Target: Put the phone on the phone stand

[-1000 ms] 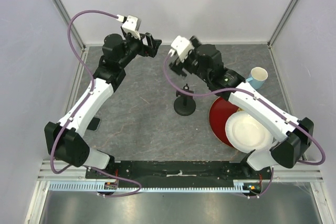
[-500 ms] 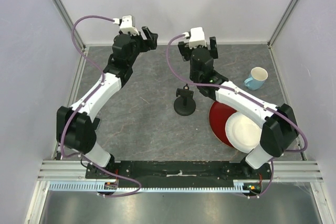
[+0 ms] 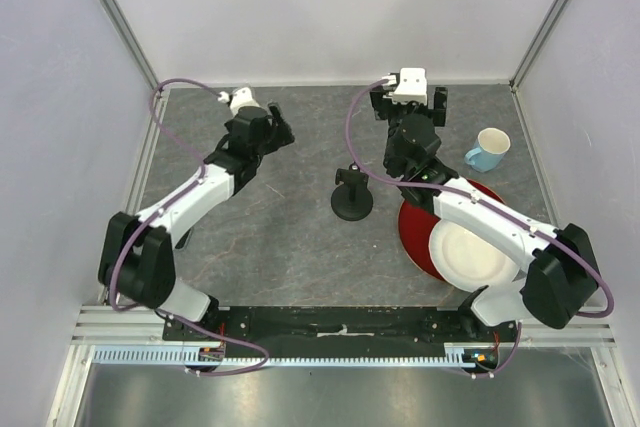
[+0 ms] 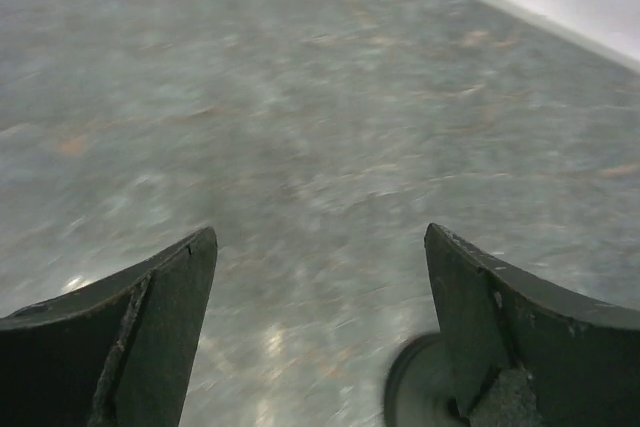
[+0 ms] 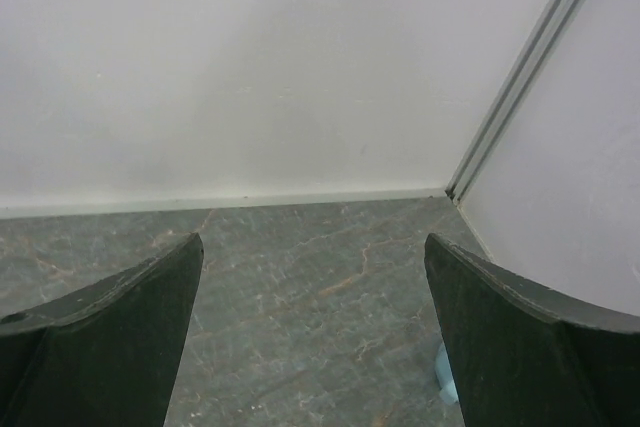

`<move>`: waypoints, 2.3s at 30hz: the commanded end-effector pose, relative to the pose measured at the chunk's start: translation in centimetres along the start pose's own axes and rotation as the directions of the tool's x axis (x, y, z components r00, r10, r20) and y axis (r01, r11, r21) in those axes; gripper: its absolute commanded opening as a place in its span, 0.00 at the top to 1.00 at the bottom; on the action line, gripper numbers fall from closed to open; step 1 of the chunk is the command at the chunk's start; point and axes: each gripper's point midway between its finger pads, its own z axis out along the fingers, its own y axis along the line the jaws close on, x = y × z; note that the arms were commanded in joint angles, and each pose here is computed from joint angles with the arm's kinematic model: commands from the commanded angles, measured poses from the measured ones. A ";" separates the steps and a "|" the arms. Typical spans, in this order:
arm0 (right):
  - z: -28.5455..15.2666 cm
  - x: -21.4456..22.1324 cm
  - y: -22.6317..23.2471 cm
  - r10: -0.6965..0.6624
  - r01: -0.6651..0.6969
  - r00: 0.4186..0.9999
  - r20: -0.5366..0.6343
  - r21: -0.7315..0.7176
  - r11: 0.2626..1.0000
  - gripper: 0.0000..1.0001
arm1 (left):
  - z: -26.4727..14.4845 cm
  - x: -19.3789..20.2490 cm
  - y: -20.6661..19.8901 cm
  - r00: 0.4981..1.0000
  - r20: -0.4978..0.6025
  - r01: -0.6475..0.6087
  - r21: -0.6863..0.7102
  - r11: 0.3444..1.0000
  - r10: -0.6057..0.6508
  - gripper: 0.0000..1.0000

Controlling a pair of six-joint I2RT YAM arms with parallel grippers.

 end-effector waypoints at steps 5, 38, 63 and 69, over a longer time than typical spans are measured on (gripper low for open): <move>2.2 1.0 -1.4 0.038 -0.036 0.998 -0.043 0.045 0.998 0.02 | -6.7 -1.8 12.1 0.975 0.029 0.214 -0.394 0.894 -0.221 0.02; 6.1 7.4 -7.4 0.051 -0.043 0.992 -0.112 0.075 0.996 0.02 | -15.5 10.4 34.0 0.711 0.154 0.383 -0.903 0.194 -0.686 0.00; 6.0 7.9 -7.5 0.028 -0.020 0.995 -0.097 0.088 0.996 0.02 | -14.9 12.9 33.6 0.648 0.147 0.412 -0.893 0.181 -0.748 0.71; 6.0 7.8 -7.5 0.037 -0.029 0.995 -0.092 0.089 0.996 0.02 | -13.9 12.2 32.0 0.676 0.094 0.430 -0.856 0.287 -0.731 0.98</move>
